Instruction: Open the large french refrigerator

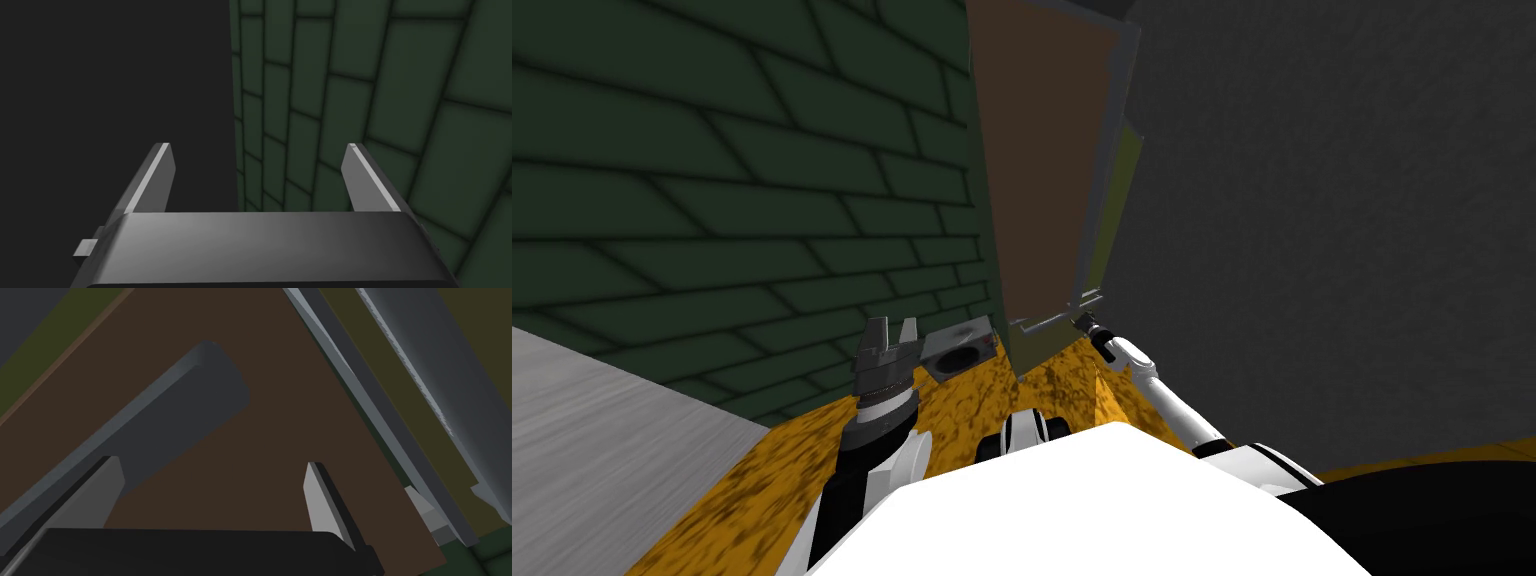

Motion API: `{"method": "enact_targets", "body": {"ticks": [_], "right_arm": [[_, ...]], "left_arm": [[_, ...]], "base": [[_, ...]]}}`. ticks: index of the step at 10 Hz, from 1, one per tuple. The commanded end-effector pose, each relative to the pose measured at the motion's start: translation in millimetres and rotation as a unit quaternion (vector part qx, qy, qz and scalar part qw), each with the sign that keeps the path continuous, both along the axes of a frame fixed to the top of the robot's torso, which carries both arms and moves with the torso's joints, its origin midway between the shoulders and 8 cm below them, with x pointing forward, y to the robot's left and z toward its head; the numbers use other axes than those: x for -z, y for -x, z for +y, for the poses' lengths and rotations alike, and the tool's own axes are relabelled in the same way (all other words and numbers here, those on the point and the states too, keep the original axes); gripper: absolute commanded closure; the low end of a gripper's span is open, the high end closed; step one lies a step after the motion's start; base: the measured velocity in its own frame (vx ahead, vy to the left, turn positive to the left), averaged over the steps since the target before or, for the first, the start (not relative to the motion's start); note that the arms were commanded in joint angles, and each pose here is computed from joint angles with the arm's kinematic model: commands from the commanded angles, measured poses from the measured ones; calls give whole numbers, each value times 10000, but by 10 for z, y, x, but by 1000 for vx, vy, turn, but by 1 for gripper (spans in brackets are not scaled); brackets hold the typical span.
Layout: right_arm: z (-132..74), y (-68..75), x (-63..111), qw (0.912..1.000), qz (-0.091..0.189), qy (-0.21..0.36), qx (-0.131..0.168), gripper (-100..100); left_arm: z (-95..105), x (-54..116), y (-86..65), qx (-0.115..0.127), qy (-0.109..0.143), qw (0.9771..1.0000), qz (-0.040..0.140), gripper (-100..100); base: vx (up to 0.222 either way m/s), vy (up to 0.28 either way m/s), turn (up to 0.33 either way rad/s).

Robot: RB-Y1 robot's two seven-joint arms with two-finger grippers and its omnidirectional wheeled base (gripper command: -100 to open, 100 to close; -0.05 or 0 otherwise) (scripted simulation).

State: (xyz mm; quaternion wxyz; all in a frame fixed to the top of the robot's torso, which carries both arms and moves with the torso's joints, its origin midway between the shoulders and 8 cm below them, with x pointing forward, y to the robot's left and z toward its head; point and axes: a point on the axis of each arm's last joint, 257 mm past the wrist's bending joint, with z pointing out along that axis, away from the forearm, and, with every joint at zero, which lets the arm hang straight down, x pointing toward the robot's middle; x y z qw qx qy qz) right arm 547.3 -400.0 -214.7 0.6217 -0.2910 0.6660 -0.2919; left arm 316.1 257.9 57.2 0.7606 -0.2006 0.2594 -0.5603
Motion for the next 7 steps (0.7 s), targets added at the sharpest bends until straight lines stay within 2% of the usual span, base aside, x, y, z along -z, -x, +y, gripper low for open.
{"method": "enact_targets", "body": {"ticks": [1,4,6,7], "right_arm": [[127,-4,-9,9998,1,20,-187,-100],[300,-9,-8,9990,4,43,-448,-100],[268,-8,-4,9992,0,41,-399,-100],[265,-8,-4,9992,0,41,-396,100]], "left_arm": [[0,0,0,0,0,10000,0,0],[0,0,0,0,0,10000,0,0],[0,0,0,0,1,10000,0,0],[-1,-1,0,1,2,10000,-1,0]], "base": [[67,-173,66],[97,-172,97],[21,-49,10],[0,-4,12]]}}
